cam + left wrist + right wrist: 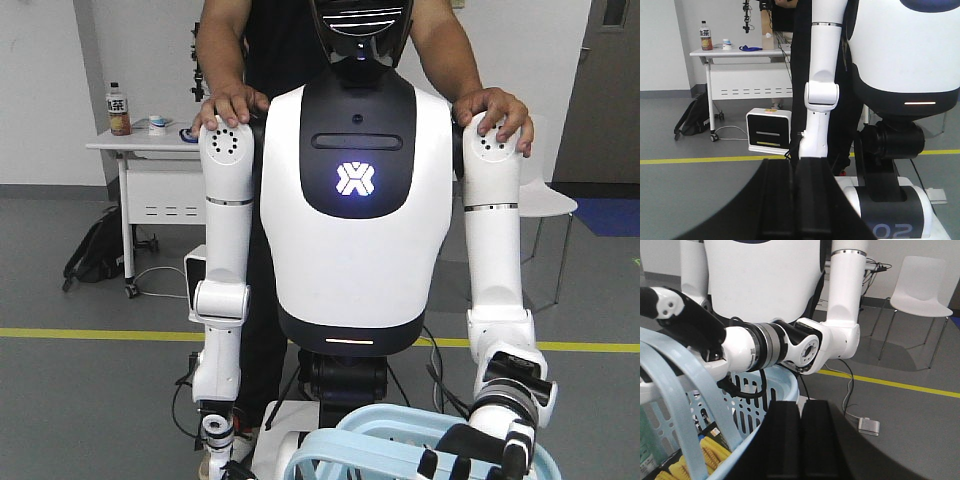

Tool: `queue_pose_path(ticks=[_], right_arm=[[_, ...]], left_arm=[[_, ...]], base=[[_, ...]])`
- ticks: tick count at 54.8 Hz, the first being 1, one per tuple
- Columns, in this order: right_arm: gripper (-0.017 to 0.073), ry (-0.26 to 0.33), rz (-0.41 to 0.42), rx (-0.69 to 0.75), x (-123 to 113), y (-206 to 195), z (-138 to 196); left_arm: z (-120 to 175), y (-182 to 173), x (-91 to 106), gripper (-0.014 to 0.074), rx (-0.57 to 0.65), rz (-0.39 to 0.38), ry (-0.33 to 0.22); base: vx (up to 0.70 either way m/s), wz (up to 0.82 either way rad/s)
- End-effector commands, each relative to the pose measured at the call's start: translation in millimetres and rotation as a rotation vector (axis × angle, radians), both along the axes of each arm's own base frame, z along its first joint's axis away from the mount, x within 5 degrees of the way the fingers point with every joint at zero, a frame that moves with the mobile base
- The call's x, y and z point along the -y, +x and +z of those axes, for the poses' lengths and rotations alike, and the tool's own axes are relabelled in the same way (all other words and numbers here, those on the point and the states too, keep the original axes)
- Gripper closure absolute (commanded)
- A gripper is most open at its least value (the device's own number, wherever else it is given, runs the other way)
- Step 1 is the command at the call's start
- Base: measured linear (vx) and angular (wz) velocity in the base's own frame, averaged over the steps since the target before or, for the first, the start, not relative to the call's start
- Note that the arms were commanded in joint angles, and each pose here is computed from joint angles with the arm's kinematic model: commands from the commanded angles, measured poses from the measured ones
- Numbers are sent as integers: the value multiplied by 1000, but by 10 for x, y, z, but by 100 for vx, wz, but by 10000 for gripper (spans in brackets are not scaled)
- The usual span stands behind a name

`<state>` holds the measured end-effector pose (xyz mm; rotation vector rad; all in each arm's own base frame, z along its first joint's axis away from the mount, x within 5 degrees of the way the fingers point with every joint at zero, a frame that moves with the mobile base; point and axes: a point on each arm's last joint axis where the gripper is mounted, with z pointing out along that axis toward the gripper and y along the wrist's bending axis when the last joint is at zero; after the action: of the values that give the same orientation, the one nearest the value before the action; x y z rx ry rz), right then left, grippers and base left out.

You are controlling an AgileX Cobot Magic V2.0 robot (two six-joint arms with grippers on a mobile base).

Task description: Pick snacks and fruit into basket

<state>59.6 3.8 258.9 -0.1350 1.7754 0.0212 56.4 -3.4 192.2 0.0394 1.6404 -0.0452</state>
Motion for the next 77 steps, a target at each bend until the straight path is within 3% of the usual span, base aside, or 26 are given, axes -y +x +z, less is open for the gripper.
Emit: queue_pose_path(ticks=[1, 14, 25, 32, 77], right_arm=[[566, 25, -45, 146, 11, 8, 18], [566, 21, -202, 198, 98, -52, -415], [566, 33, -201, 205, 98, -29, -679], [566, -21, -197, 217, 100, -30, -664], [566, -9, -197, 217, 100, -30, -664]], left_arm=[[138, -17, -5, 598, 108, 5, -21], [138, -17, -5, 598, 108, 5, -21], [138, -17, -5, 598, 108, 5, -21], [137, -17, -5, 598, 107, 5, -21], [137, -17, -5, 598, 107, 5, -21]], base=[[0, 0], [0, 0], [0, 0], [0, 0], [0, 0]])
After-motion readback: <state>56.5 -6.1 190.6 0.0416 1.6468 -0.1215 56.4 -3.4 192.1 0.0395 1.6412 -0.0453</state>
